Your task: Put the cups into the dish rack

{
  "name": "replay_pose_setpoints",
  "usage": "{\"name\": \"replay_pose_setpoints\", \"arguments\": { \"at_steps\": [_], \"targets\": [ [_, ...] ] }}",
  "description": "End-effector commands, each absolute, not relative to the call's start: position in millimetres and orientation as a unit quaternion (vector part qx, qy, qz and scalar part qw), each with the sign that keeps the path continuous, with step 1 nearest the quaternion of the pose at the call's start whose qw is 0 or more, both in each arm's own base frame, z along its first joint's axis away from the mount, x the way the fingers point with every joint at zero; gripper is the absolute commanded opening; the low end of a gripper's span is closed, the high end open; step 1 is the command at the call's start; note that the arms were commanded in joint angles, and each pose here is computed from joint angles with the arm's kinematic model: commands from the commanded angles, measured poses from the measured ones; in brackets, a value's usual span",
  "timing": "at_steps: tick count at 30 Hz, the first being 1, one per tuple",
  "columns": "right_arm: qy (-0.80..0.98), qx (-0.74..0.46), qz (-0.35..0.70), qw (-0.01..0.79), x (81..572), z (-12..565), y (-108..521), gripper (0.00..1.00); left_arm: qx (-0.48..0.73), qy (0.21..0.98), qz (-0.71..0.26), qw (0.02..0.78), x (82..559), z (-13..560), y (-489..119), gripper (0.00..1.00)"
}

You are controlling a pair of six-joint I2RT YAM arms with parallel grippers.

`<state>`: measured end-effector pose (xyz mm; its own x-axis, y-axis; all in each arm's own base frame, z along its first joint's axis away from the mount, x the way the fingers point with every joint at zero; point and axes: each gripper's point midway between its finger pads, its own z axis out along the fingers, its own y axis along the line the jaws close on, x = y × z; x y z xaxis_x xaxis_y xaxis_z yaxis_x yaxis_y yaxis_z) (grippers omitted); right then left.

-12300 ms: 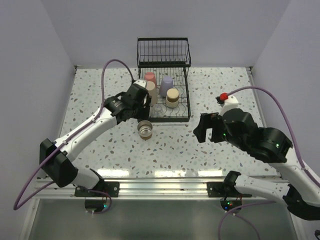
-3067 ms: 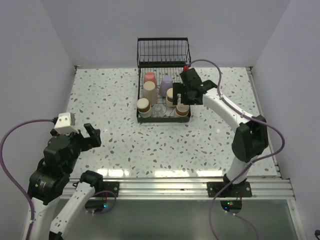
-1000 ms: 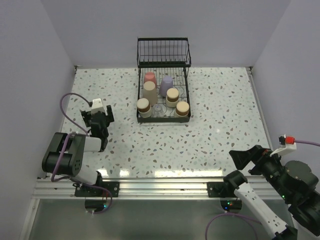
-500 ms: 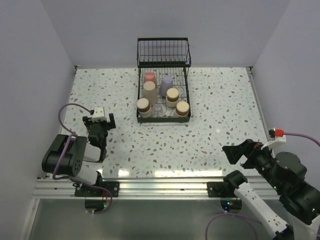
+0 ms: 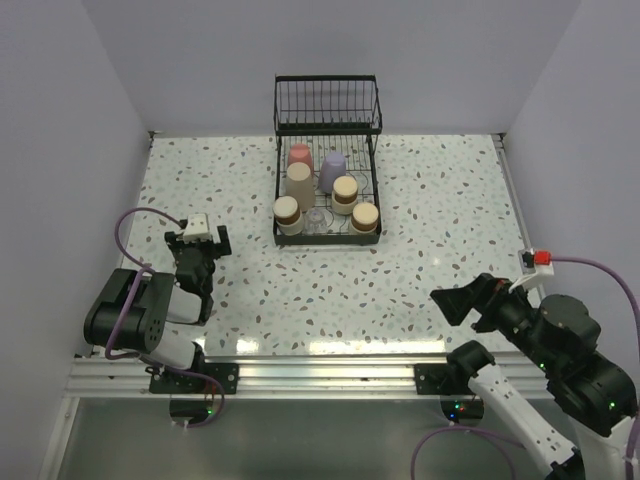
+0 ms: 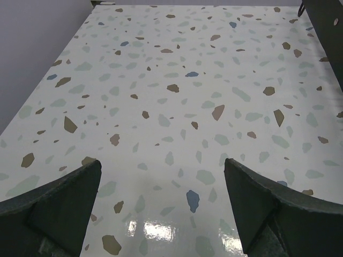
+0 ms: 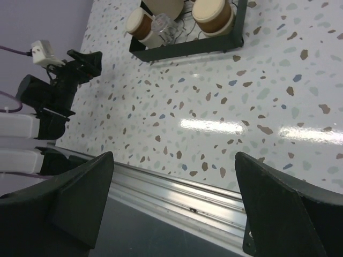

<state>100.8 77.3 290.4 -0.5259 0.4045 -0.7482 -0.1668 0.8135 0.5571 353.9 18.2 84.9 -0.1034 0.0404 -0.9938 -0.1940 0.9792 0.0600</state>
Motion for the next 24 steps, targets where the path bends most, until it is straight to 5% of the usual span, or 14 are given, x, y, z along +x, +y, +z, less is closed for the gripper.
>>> {"name": "replay_pose_setpoints", "arguments": {
  "at_steps": [1, 24],
  "targets": [
    [0.776, 0.036, 0.370, 0.510, 103, 319, 101, 0.98, -0.057, 0.695, 0.089, 0.711, 361, 116, 21, 1.00],
    [0.781, 0.022, 0.385, 0.491, 98, 314, 109, 0.98, -0.057, 0.695, 0.090, 0.711, 361, 116, 21, 1.00]
  ]
}}
